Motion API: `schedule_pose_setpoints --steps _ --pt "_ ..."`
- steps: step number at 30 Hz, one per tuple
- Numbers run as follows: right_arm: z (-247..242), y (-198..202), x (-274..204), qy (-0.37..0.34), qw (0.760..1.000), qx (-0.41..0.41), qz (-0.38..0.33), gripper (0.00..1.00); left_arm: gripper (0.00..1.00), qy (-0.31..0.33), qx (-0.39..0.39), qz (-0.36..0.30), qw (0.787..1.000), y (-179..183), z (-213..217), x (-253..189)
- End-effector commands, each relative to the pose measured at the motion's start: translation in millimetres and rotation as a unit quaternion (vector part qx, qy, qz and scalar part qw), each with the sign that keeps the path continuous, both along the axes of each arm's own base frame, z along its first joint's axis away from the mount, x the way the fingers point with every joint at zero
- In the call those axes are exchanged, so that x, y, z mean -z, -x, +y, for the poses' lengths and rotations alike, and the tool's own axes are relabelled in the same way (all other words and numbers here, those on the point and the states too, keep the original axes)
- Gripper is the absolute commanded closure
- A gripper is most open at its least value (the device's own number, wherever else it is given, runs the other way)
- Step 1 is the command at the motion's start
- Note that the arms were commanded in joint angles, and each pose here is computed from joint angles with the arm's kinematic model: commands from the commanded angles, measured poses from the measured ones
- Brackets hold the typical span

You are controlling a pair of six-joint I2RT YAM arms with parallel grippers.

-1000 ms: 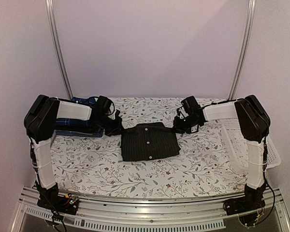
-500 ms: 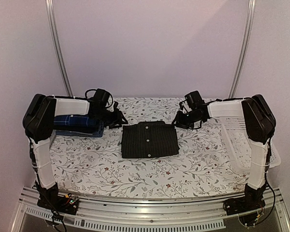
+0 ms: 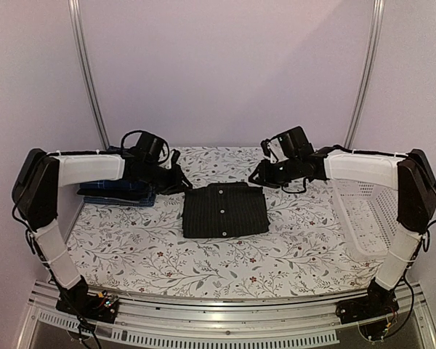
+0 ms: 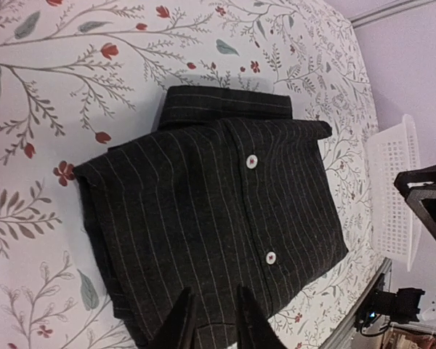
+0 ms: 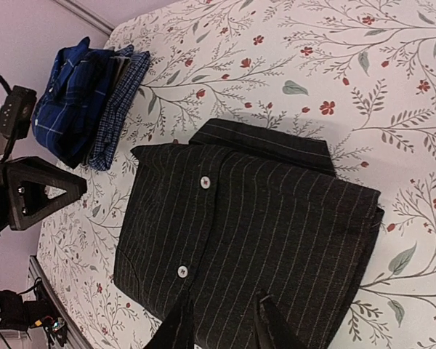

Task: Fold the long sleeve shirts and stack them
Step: Smooth out the square-folded shirt at the center of the board.

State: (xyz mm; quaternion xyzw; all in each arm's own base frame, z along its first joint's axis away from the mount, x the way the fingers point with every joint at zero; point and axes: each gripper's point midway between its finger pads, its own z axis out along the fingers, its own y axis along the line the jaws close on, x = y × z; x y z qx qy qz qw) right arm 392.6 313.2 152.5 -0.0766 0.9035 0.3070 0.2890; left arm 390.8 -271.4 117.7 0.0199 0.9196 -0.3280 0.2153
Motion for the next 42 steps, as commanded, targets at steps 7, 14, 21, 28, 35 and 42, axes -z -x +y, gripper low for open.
schedule_pose_setpoints --steps 7,14,21,28,35,42 --pt "42 -30 50 -0.024 0.998 -0.044 0.033 0.82 0.90 0.009 0.037 0.033 0.999 -8 -41 42" --pt "35 -77 86 -0.023 0.998 -0.024 0.050 0.83 0.92 -0.023 0.013 0.044 0.999 -52 -24 71" --pt "23 -103 128 -0.018 0.996 -0.014 0.091 0.82 0.93 -0.040 0.000 0.084 0.996 -78 -9 109" --pt "15 -111 108 0.000 0.997 -0.005 0.074 0.78 0.93 -0.048 0.006 0.070 0.996 -88 -10 94" --pt "-3 -100 36 0.017 1.000 0.011 0.019 0.64 0.86 -0.077 -0.016 0.006 0.997 -91 -2 31" --pt "11 -25 8 -0.010 1.000 -0.026 0.011 0.58 0.82 -0.052 0.029 -0.010 0.998 -25 -49 6"
